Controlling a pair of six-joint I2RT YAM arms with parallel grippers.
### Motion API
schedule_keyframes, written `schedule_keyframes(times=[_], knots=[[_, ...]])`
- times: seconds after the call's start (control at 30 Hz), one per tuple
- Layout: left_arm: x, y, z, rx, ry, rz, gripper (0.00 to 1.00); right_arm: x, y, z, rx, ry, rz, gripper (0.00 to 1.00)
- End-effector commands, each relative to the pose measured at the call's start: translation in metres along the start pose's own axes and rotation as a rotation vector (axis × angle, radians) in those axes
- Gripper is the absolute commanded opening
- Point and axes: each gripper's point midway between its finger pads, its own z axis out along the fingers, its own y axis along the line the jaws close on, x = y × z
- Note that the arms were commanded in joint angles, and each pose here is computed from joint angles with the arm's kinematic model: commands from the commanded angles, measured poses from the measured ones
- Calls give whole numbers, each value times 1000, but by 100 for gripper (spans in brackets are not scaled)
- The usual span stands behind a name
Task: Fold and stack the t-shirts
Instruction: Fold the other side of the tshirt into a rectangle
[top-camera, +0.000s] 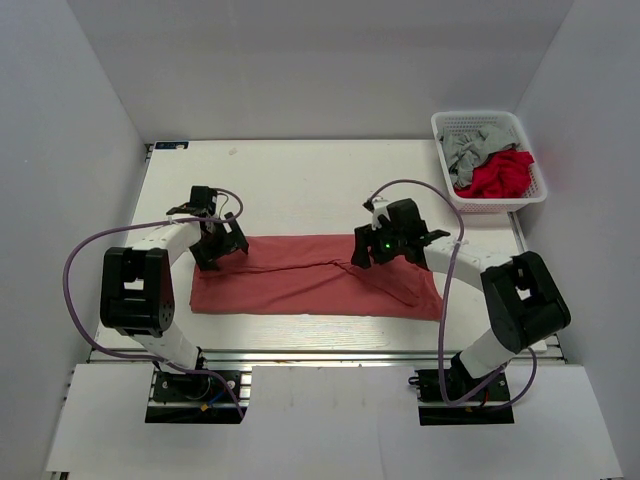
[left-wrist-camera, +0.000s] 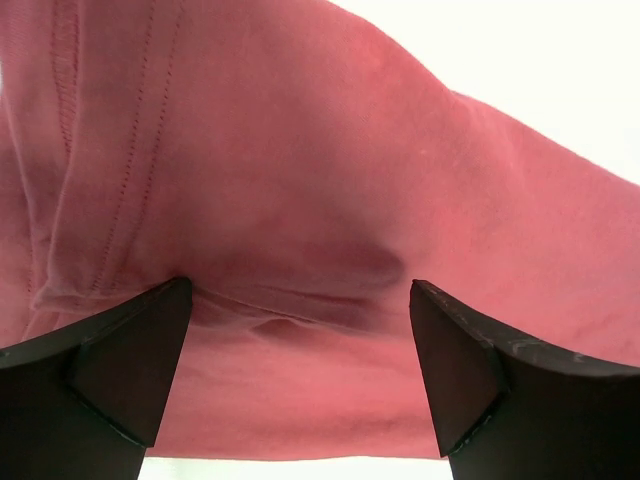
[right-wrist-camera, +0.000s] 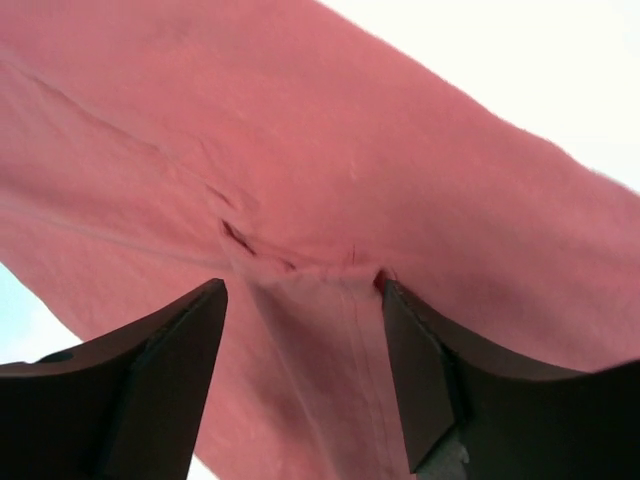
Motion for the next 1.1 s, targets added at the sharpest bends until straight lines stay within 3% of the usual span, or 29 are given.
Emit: schedule_keyframes(times=[0.0, 0.1, 0.2, 0.33, 0.37, 0.73, 0.8, 0.87, 0.93, 1.03, 1.07], knots=[[-9, 0, -3, -4, -46, 9, 100, -21, 5, 7, -16, -101, -33, 68], [-9, 0, -3, -4, -46, 9, 100, -19, 3, 12, -5, -99, -38, 62], [-11, -1, -2, -5, -45, 18, 100, -13, 2, 15, -1, -74, -31, 48], [-13, 5, -4, -39, -50, 35, 100, -10, 5, 9, 21, -74, -23, 0], [-13, 5, -4, -39, -50, 35, 100, -7, 4, 7, 30, -61, -12, 0], [-8, 10, -3, -57, -38, 44, 100, 36, 65, -21, -127, -6, 121, 0], [-8, 10, -3, -57, -38, 44, 100, 43, 82, -27, -205, 32, 124, 5], [-7, 9, -3, -49, -34, 44, 100, 52, 106, -32, -323, 82, 129, 18], [-5, 11, -3, -55, -23, 53, 100, 63, 129, -39, -442, 150, 155, 45], [-6, 14, -6, -75, -24, 53, 100, 66, 143, -47, -500, 182, 156, 58], [-6, 14, -6, -75, -24, 53, 100, 68, 145, -49, -507, 187, 155, 68]])
